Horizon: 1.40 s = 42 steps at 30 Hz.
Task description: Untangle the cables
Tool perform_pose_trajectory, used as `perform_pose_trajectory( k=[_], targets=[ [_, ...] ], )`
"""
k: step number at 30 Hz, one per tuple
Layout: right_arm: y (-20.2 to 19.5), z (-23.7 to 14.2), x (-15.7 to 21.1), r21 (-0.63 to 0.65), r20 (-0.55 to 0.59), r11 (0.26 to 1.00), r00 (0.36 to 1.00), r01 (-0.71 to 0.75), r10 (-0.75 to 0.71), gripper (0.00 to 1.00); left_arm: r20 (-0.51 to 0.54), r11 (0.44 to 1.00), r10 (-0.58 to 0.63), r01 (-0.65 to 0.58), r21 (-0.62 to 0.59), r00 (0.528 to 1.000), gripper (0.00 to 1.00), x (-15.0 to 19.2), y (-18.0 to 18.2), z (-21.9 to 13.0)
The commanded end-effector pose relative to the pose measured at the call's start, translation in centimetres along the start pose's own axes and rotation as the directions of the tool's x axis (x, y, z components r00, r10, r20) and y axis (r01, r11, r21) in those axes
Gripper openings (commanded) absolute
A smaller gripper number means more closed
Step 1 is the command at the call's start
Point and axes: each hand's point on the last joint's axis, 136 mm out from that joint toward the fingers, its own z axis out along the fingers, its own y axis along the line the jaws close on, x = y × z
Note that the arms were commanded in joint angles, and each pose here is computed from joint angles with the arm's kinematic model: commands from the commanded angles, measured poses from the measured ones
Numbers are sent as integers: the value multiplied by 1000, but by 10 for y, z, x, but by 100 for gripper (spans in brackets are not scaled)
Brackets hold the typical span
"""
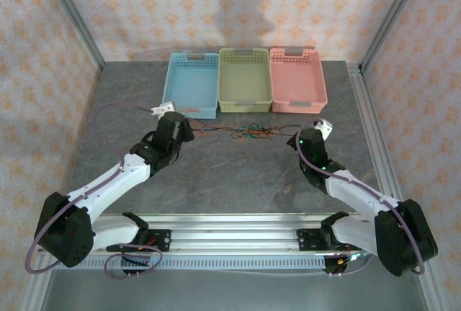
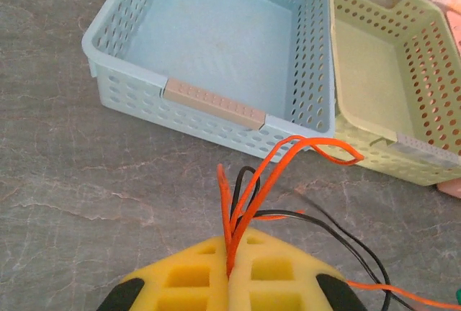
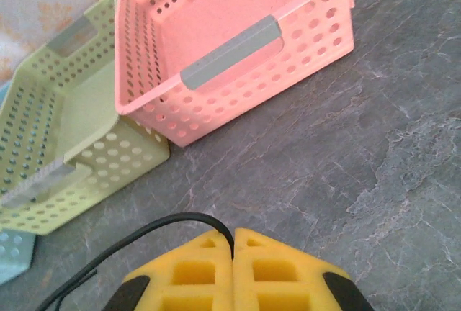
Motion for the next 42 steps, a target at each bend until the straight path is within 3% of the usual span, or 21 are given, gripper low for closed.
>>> perform_pose_trajectory(
  k=[1,10,18,30,42],
  targets=[
    [-49,-3,-16,180,120,979,990,-98,77,0,95,984,-21,38,-176,995,0,-14,43,-9],
    [-61,2,-12,196,116,968,984,-159,138,0,151,965,-82,116,-236,985,0,-22,68,-16],
    [-33,10,-8,87,33,990,994,-109,107,0,10,990,-57,58,-126,998,0,-2,37,8],
    [-7,13,-6,-18,-16,998,998,-64,64,0,-59,995,-43,37,-90,997,0,10,25,22],
    [68,-24,-23,-308,18,950,998,59,-56,0,-77,998,-42,39,-44,996,0,11,16,22]
  ],
)
